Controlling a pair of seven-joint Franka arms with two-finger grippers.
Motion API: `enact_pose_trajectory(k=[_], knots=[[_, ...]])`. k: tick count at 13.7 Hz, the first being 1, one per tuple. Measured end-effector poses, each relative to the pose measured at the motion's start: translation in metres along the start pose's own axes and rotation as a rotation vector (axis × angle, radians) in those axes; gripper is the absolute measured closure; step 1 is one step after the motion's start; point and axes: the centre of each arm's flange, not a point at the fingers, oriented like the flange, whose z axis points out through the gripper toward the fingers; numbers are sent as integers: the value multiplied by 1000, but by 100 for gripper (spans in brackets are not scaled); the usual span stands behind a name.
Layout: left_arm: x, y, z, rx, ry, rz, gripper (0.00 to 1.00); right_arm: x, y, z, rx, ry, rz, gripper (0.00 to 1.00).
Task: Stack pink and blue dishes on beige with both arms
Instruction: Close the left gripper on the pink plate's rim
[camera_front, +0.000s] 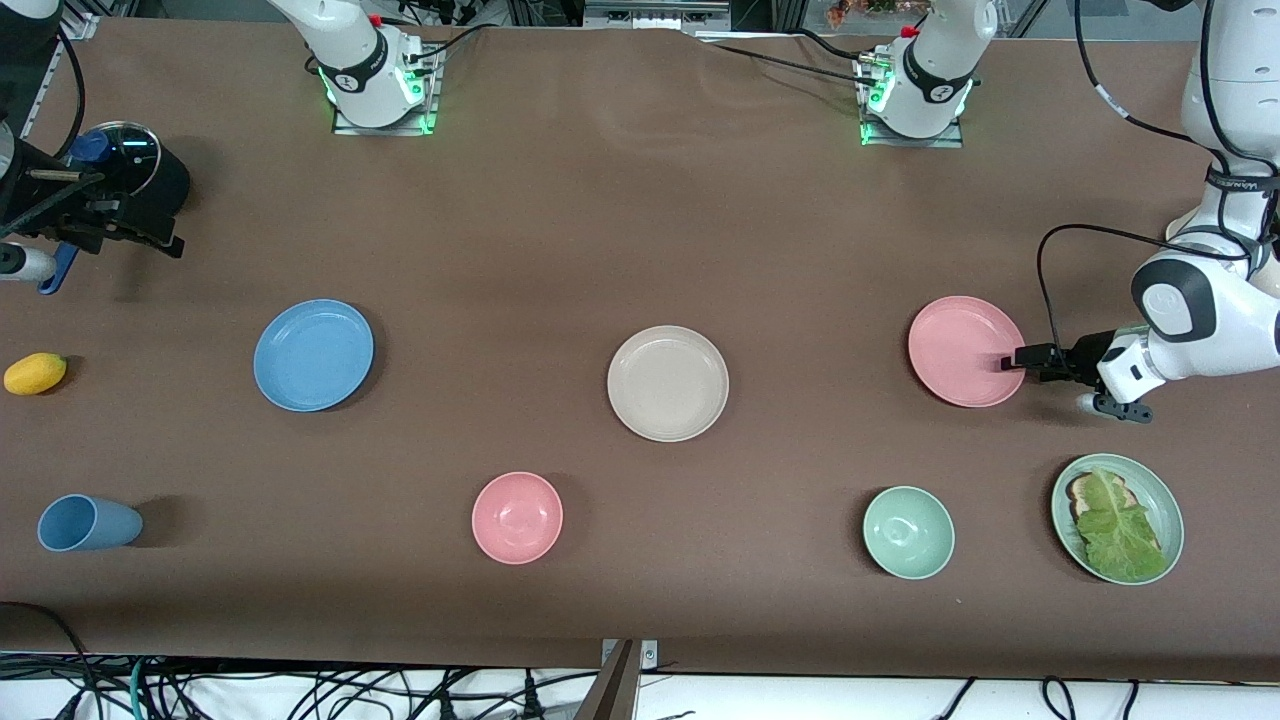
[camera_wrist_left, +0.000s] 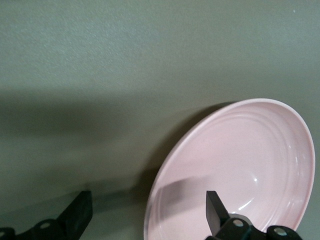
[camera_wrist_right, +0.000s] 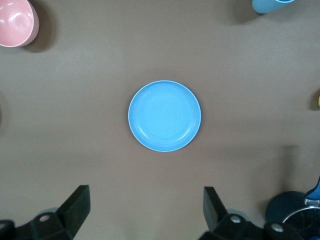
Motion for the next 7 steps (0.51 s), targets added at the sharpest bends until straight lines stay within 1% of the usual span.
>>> enact_pose_trajectory(k=[3, 7], knots=[[-13, 3, 3, 15, 14, -12, 0, 0, 0, 0, 0, -1, 0, 0], [-24, 6, 9, -3, 15, -32, 0, 0, 0, 0, 0, -3, 0, 0]])
